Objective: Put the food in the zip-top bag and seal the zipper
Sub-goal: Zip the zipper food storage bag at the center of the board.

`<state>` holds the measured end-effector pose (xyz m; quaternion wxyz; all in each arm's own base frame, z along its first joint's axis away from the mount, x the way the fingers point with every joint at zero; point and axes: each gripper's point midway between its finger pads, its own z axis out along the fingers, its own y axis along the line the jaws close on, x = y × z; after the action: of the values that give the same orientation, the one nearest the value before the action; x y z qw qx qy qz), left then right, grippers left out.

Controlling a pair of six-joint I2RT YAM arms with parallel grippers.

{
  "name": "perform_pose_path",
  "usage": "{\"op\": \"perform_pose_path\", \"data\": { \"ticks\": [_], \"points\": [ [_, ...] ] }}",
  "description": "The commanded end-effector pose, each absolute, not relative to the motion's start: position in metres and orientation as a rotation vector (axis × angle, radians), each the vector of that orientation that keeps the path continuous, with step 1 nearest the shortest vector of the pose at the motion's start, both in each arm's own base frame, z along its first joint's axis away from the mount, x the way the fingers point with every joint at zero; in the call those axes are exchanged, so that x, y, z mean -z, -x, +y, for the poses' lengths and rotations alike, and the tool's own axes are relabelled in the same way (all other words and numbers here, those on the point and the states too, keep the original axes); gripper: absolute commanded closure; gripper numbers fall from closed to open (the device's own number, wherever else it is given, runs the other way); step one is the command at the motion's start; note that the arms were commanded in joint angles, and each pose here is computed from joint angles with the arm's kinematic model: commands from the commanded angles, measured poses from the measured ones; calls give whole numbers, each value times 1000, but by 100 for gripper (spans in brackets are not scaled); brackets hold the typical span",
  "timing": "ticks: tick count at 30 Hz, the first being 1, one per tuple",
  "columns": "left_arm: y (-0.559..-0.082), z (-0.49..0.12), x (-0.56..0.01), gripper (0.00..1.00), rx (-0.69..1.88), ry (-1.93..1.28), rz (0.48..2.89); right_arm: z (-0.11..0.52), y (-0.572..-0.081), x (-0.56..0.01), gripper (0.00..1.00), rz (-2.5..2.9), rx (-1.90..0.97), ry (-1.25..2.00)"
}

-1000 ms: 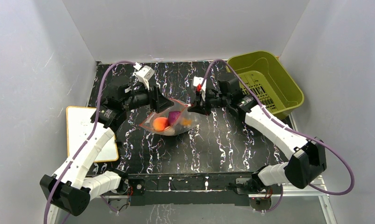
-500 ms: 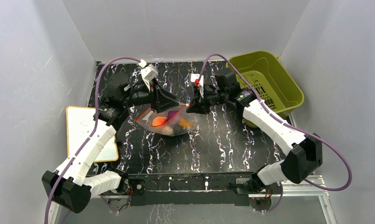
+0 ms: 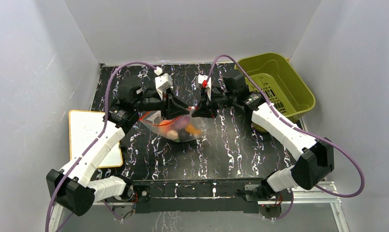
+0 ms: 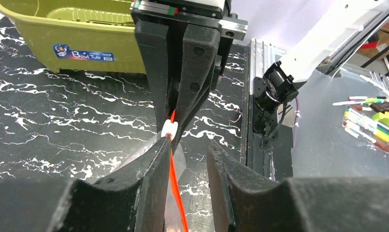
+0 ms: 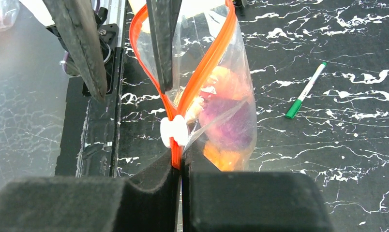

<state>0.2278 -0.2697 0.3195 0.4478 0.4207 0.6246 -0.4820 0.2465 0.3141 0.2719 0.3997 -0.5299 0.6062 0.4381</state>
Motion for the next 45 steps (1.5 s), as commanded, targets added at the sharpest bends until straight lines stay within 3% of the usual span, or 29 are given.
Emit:
{"op": "perform_pose_path", "data": {
  "ticks": [1,11,19,29,39,45],
  "points": [
    [-224,-276,-325,70,1152,-1132,1456,323,-246,-303,100,1406,-1131,1347],
    [-232,-284,-319,69,1117,-1147,1464,322,-243,-303,100,1406,-1146,1336],
    [-237,-280,-333,56,1050,-1114,1422,320,-238,-301,100,1411,-1154,1347],
    [-235,-279,-342,51,1045,-1111,1381,318,-236,-299,100,1395,-1141,1394],
    [-217,-279,-337,53,1103,-1170,1347,312,-227,-305,100,1322,-1094,1436],
    [-221,-282,-334,61,1106,-1184,1343,313,-226,-307,100,1322,-1092,1431]
  ]
}}
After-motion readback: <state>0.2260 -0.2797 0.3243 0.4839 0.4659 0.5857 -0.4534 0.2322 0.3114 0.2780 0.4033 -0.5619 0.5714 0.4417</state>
